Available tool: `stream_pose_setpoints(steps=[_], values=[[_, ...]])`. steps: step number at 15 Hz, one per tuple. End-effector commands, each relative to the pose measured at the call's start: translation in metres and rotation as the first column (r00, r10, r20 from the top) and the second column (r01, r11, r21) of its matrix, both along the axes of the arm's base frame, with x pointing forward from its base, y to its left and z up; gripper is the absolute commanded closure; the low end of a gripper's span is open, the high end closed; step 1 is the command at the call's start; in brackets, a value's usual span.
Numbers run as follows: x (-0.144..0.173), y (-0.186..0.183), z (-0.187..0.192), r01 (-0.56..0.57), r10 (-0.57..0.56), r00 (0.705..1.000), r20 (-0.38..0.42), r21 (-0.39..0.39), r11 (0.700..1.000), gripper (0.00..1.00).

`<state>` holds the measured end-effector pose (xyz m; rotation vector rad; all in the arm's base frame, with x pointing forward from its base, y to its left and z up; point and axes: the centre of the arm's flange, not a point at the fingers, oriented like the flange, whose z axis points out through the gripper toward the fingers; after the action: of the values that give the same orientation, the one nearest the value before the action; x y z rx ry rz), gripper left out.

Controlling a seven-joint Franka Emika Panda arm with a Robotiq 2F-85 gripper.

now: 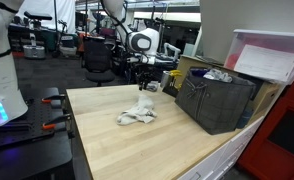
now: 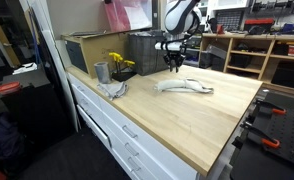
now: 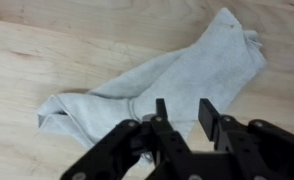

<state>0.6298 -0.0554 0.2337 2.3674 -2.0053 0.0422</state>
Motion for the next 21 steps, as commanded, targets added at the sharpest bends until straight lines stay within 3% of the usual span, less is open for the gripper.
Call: stream_pose_setpoints(steps=[1, 5, 8, 11, 15, 19, 20, 21], values=[[-0.044, 0.03, -0.043, -0.041, 0.05, 0.99, -0.133, 0.064, 0.997, 0.3], [-0.112, 0.059, -0.08, -0.046, 0.073, 0.977, -0.202, 0.135, 0.99, 0.01], [-0.153, 0.052, -0.093, -0.046, 0.07, 0.974, -0.216, 0.113, 0.993, 0.0], [-0.18, 0.029, -0.093, -0.174, 0.183, 0.965, -0.19, 0.062, 0.983, 0.0], [-0.202, -0.013, -0.082, -0.405, 0.409, 0.9, -0.153, 0.057, 0.913, 0.0], [-0.214, -0.044, -0.065, -0.589, 0.6, 0.787, -0.14, 0.118, 0.8, 0.0], [-0.199, -0.031, -0.084, -0.519, 0.526, 0.836, -0.156, 0.085, 0.851, 0.0], [-0.201, -0.037, -0.081, -0.526, 0.534, 0.832, -0.15, 0.087, 0.846, 0.0]])
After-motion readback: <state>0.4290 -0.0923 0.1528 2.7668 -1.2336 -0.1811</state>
